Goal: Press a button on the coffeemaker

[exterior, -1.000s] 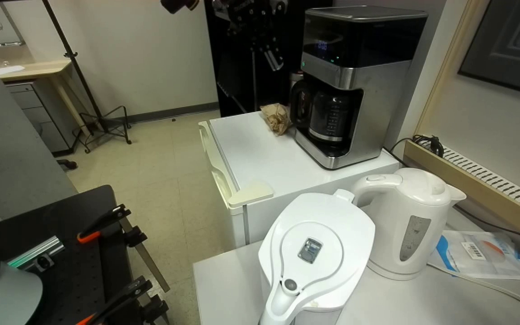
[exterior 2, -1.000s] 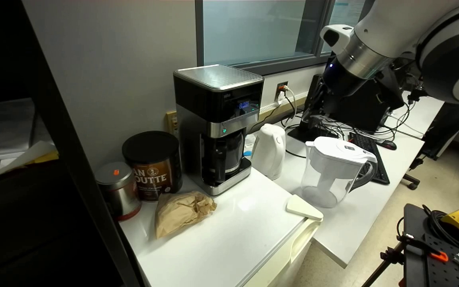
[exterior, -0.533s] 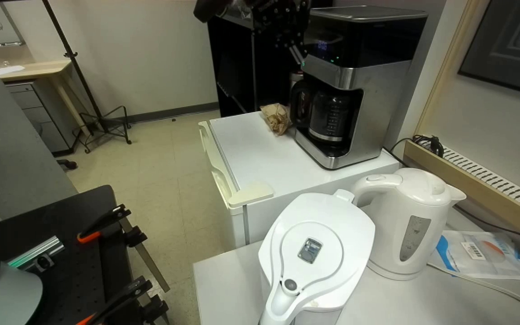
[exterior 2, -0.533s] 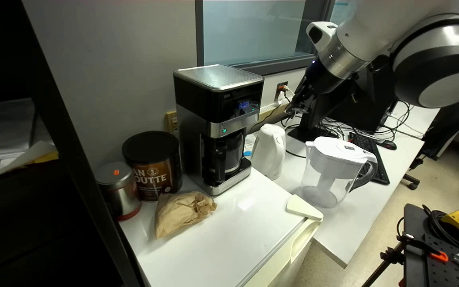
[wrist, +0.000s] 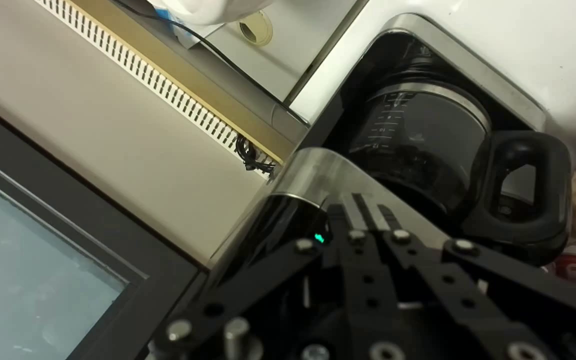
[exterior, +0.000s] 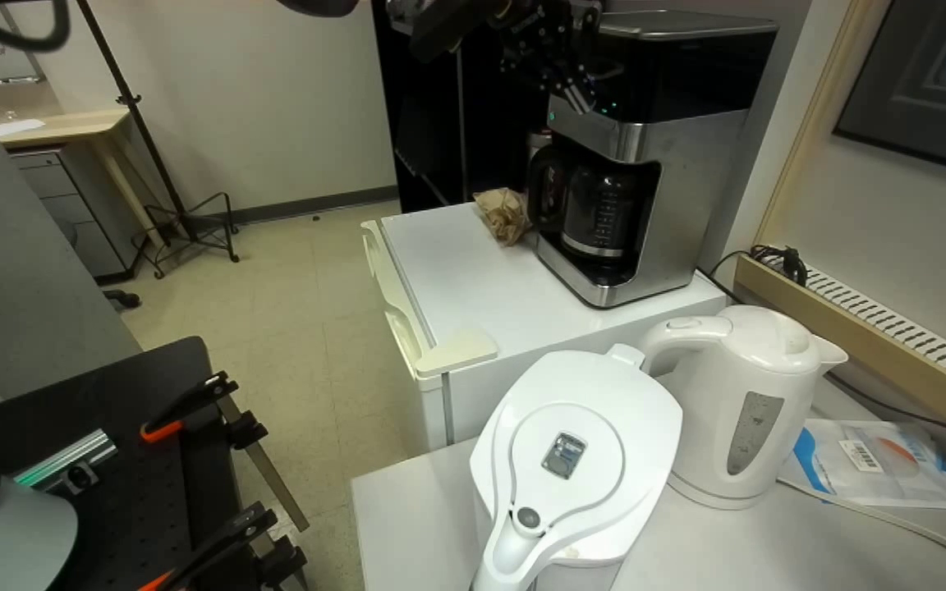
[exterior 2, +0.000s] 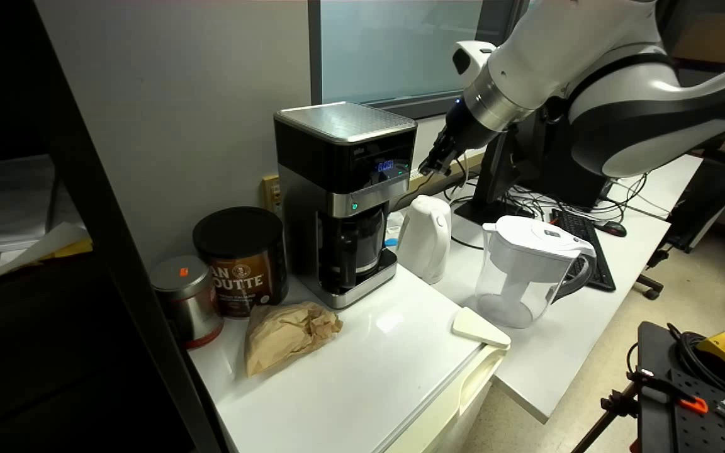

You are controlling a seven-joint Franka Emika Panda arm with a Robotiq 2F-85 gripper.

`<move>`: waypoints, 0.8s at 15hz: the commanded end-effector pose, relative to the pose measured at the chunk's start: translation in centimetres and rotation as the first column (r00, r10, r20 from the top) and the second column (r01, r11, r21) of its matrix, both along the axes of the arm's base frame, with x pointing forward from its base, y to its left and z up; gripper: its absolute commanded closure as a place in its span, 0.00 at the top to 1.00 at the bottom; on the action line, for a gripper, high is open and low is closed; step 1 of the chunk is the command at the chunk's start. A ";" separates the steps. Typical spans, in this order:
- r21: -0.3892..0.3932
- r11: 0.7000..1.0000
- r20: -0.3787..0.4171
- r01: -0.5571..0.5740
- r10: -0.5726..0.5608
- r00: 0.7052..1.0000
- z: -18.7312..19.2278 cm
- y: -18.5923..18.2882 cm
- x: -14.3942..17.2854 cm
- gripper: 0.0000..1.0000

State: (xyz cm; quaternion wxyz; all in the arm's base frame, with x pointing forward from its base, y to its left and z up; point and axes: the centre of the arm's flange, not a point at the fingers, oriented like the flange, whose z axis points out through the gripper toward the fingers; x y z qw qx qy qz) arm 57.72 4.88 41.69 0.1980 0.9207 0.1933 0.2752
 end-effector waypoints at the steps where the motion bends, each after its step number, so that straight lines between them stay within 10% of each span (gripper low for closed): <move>1: 0.011 1.000 0.034 -0.006 0.005 0.999 -1.3 0.8 2.6 0.03; 12: 0.009 1.000 0.051 -0.019 0.018 0.999 -2.8 1.1 4.4 0.03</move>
